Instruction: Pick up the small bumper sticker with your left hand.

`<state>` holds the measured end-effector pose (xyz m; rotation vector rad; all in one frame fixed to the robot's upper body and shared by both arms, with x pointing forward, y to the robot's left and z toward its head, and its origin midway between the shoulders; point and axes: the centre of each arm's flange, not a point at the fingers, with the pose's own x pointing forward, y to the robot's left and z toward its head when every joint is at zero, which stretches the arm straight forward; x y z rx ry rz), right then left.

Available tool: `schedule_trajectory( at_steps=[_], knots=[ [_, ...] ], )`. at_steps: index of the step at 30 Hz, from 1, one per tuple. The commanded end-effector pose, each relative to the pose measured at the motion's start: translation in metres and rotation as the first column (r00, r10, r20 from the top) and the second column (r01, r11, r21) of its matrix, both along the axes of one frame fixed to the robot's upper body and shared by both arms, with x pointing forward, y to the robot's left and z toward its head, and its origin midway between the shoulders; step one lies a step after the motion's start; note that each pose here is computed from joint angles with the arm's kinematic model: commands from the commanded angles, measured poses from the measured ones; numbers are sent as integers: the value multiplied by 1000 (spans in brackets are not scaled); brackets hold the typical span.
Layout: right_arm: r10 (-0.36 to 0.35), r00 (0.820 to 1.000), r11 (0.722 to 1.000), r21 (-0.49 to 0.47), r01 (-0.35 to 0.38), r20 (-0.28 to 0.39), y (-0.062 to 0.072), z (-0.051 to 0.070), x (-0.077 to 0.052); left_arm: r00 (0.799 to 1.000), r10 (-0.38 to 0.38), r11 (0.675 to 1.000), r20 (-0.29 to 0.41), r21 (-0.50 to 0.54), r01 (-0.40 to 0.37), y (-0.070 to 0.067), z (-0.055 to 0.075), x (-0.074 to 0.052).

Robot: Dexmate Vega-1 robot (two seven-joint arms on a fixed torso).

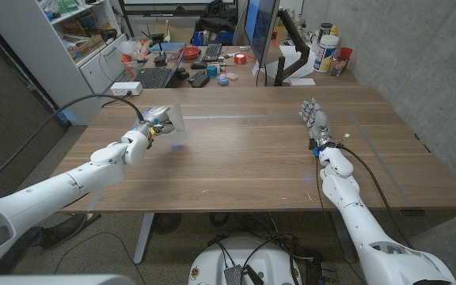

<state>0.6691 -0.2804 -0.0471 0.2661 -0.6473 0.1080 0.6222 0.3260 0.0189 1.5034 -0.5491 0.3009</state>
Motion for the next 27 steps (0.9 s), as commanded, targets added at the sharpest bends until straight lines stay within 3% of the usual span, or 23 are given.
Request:
schedule_trajectory(
  at_steps=[1, 27],
  knots=[
    [1, 1000, 1000, 1, -1, 6, -3, -1, -3, 999, 7, 1000, 40, 8, -7, -1, 15, -12],
    [7, 1000, 1000, 2, -7, 11, 1, 1, -2, 992, 10, 1000, 129, 6, -11, 1, 48, -32]
  ],
)
